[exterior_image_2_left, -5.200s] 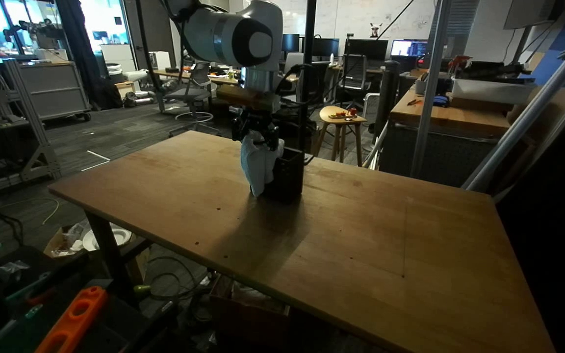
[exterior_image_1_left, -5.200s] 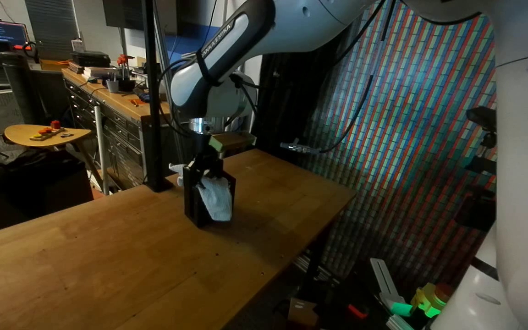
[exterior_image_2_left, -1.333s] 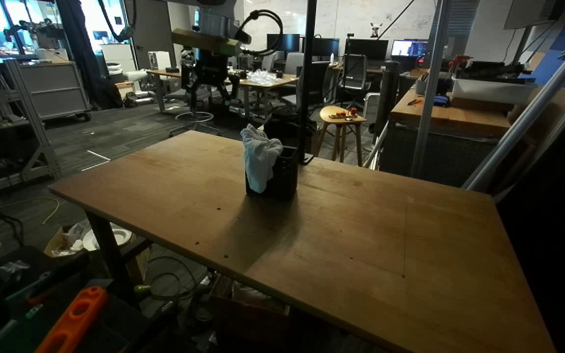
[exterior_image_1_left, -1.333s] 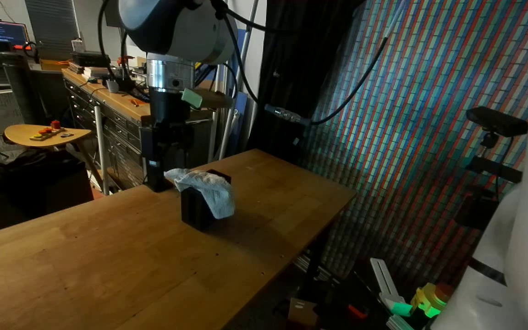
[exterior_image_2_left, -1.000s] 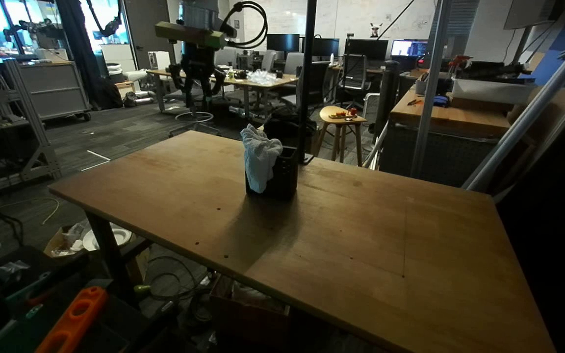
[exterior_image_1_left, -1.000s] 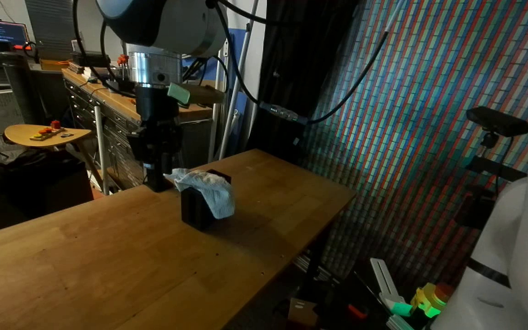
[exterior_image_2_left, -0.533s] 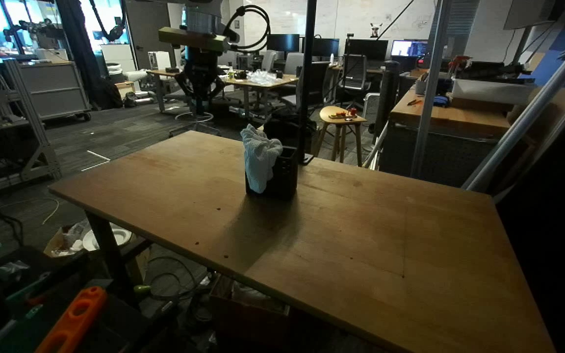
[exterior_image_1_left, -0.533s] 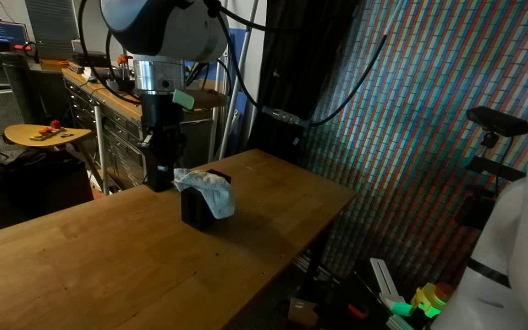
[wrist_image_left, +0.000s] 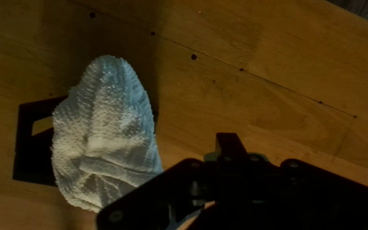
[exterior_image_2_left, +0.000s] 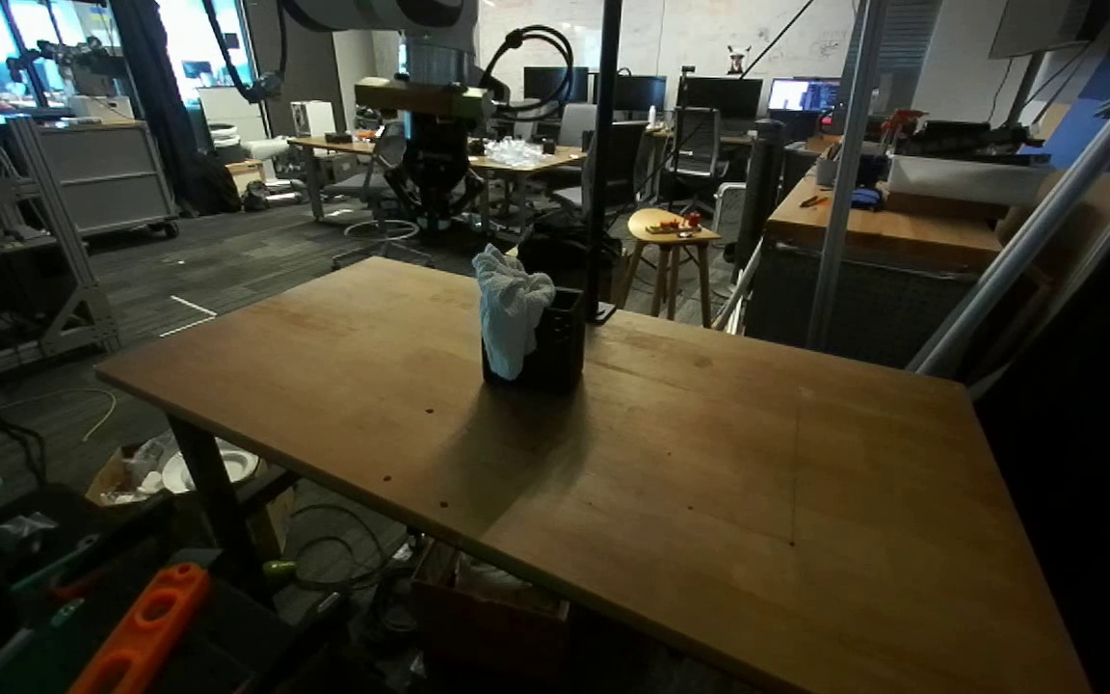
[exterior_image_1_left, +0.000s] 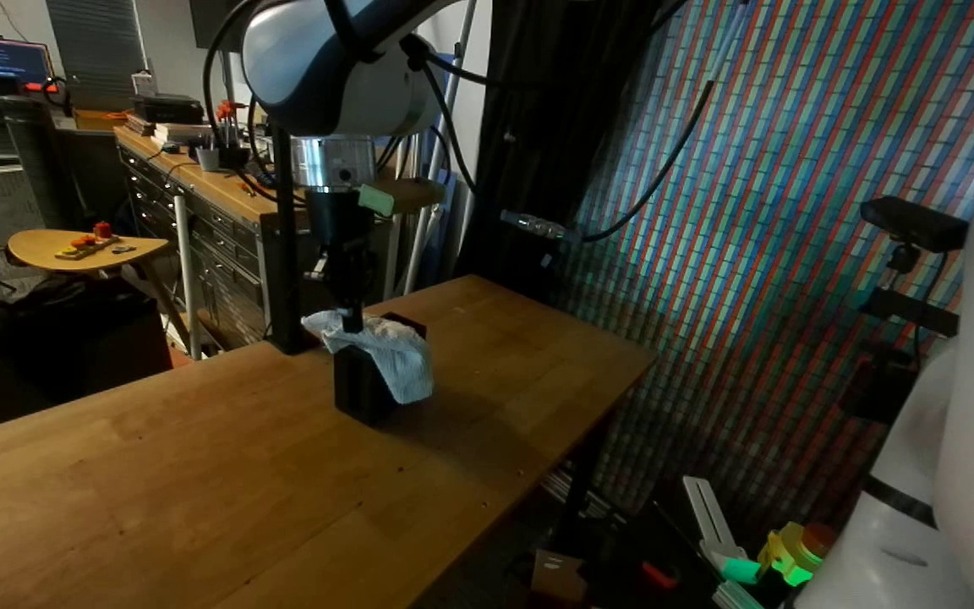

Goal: Put the white towel inside the black box

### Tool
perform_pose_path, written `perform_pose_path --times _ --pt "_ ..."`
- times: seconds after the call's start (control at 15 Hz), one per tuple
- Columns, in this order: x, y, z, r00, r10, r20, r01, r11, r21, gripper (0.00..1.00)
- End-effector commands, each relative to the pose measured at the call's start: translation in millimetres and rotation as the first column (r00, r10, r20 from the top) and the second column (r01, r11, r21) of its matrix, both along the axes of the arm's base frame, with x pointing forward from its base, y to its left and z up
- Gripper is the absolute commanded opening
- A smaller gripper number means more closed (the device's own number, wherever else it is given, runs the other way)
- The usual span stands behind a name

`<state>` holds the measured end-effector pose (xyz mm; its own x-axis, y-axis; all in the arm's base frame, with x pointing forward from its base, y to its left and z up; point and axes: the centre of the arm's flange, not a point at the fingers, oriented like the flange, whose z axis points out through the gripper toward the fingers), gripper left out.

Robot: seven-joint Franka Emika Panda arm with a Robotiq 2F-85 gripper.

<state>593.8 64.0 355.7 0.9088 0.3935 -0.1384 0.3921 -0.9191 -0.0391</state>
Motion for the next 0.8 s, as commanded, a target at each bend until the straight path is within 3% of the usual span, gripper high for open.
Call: perform_pose_path --times 0.0,0.73 --pt "12.1 -26.2 -1.4 0.999 0.023 0.024 -0.023 1.0 -0.005 0.0" --pt "54.5 -34.6 -21.7 0.999 0.024 0.033 -0.025 0.998 0.049 0.0"
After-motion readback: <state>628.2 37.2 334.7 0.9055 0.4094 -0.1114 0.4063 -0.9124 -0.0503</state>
